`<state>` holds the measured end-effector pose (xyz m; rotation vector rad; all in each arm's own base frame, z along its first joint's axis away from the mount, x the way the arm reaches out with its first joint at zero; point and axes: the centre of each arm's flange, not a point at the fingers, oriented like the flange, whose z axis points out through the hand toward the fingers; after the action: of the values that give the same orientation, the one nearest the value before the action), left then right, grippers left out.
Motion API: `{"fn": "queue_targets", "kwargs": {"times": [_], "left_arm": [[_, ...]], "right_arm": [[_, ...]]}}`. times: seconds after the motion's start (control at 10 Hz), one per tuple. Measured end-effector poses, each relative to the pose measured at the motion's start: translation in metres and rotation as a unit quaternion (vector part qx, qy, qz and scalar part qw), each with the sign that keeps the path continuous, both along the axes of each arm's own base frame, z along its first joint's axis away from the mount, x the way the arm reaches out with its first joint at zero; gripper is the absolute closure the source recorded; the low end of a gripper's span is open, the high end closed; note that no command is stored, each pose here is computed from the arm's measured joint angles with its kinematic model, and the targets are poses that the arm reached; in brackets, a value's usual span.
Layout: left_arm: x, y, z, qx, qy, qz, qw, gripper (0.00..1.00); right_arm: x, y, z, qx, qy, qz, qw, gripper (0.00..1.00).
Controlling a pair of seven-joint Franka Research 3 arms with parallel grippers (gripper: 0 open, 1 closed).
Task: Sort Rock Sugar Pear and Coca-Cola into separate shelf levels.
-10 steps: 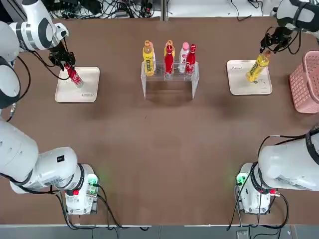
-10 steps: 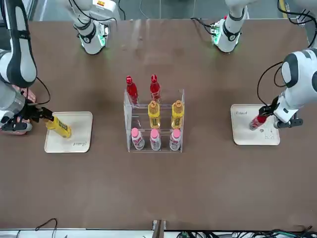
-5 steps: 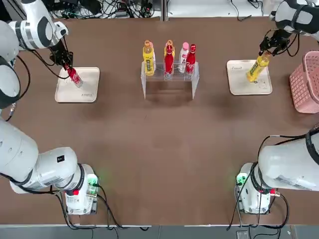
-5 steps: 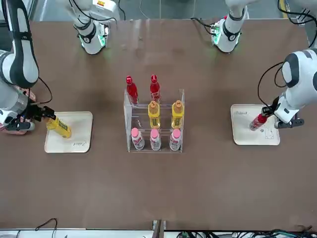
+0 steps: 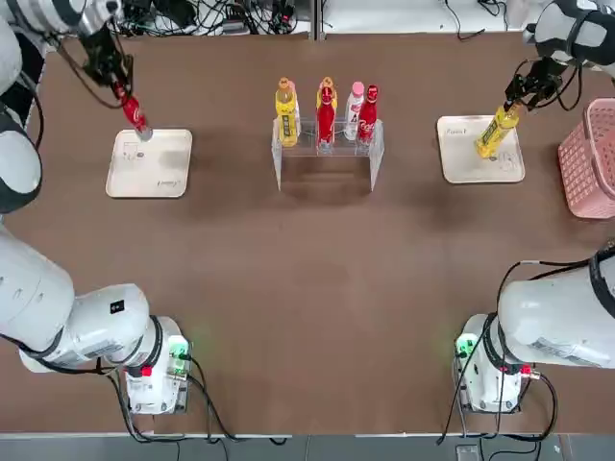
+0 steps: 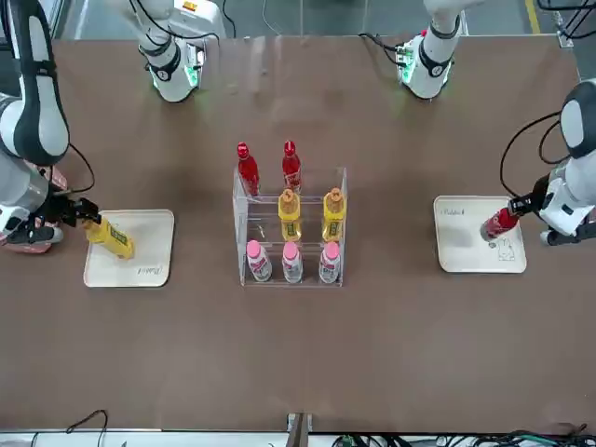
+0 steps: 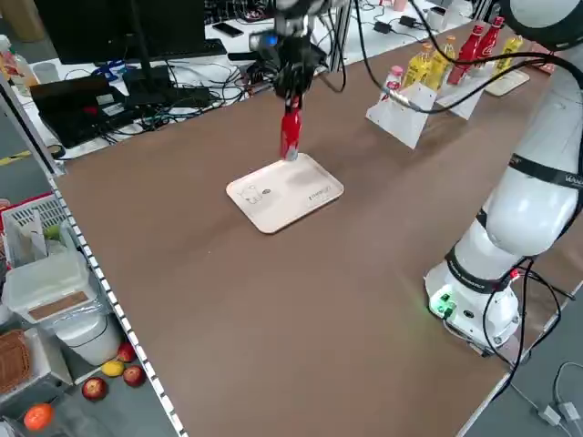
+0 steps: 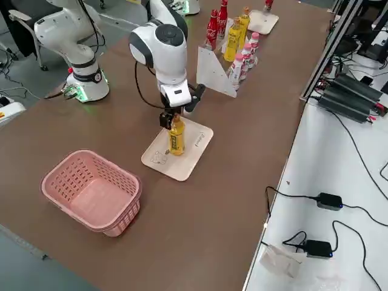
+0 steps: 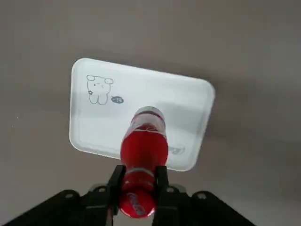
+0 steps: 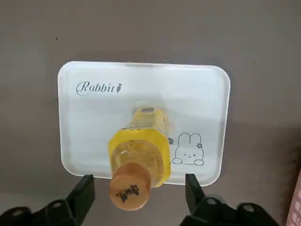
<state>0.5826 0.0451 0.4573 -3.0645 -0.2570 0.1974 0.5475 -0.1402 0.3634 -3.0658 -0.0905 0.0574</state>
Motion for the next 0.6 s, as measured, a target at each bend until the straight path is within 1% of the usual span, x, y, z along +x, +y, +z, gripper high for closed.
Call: {"fn": "queue_targets", "kwargs": {"times": [0.1, 0.3, 0.5, 0.6], "left_arm": [[0.003, -0.033, 0.028, -0.001, 0.004, 0.006, 1.0, 0.68], [-0.003, -0.103, 0.074, -0.008, 0.012, 0.038, 0.999, 0.68], [-0.016, -0.17, 0.115, -0.007, 0.004, 0.064, 0.998, 0.68], [-0.024, -0.2, 0.128, -0.007, -0.001, 0.078, 0.997, 0.68]], "right_arm": [[0.0, 0.0, 0.0, 0.0, 0.0, 0.0, 1.0, 0.22], [0.001, 0.0, 0.002, 0.0, 0.0, 0.001, 1.0, 0.26], [0.003, 0.0, 0.007, -0.001, -0.003, 0.0, 1.0, 0.33], [0.005, 0.0, 0.011, -0.002, -0.006, -0.003, 1.0, 0.33]]}}
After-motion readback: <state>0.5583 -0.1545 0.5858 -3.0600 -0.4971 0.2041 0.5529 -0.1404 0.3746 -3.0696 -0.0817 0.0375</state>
